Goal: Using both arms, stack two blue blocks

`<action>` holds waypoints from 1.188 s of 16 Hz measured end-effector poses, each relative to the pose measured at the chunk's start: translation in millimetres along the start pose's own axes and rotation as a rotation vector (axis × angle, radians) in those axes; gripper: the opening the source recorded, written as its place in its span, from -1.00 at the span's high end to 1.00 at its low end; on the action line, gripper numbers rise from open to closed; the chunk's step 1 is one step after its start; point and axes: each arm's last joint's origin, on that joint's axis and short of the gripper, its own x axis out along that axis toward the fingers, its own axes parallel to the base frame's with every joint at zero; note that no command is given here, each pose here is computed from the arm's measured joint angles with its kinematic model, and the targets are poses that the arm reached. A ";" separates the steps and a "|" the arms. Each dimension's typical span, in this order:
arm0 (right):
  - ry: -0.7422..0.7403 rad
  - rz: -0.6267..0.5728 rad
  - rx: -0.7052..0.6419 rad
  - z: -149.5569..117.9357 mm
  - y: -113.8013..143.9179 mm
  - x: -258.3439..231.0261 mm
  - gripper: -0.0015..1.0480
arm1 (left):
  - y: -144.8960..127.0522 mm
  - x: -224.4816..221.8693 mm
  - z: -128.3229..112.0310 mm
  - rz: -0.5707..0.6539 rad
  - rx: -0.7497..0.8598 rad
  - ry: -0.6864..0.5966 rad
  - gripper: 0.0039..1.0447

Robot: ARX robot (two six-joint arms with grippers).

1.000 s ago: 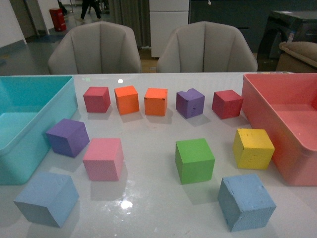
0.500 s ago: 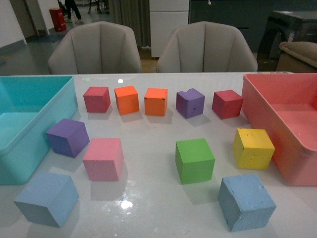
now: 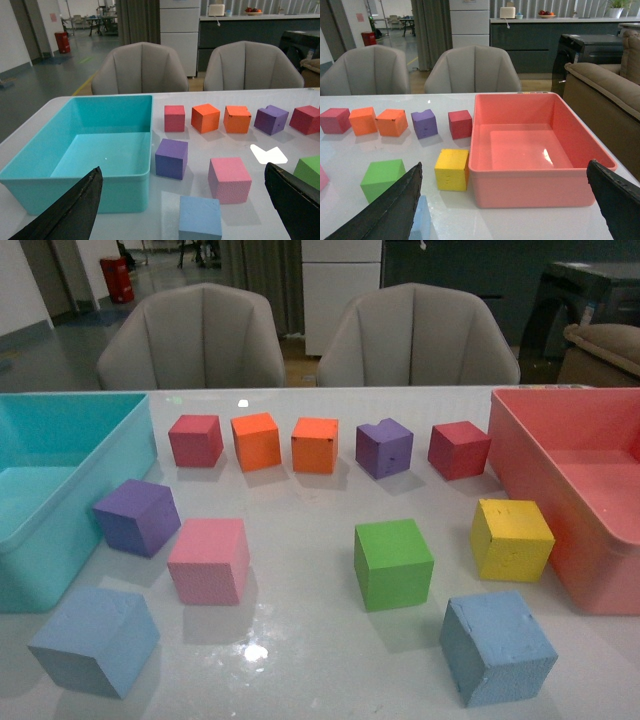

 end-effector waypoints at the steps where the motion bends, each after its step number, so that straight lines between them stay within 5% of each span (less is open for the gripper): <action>1: 0.000 0.000 0.000 0.0 0.0 0.0 -0.87 | 0.0 0.0 0.0 0.000 0.000 0.000 -0.88; 6: 0.087 -0.066 -0.027 -0.8 0.8 4.1 -0.87 | 0.0 0.0 0.0 0.000 0.000 0.000 -0.88; 12: 0.026 0.024 -0.011 75.9 20.5 74.4 -0.87 | 0.0 0.0 0.0 0.000 0.000 0.000 -0.88; 15: 0.282 0.105 0.044 60.2 45.6 134.8 -0.88 | 0.0 0.0 0.0 0.000 0.000 0.000 -0.88; 19: 0.595 0.176 0.071 0.6 88.2 179.1 -0.87 | 0.0 0.0 0.0 0.000 0.000 0.000 -0.88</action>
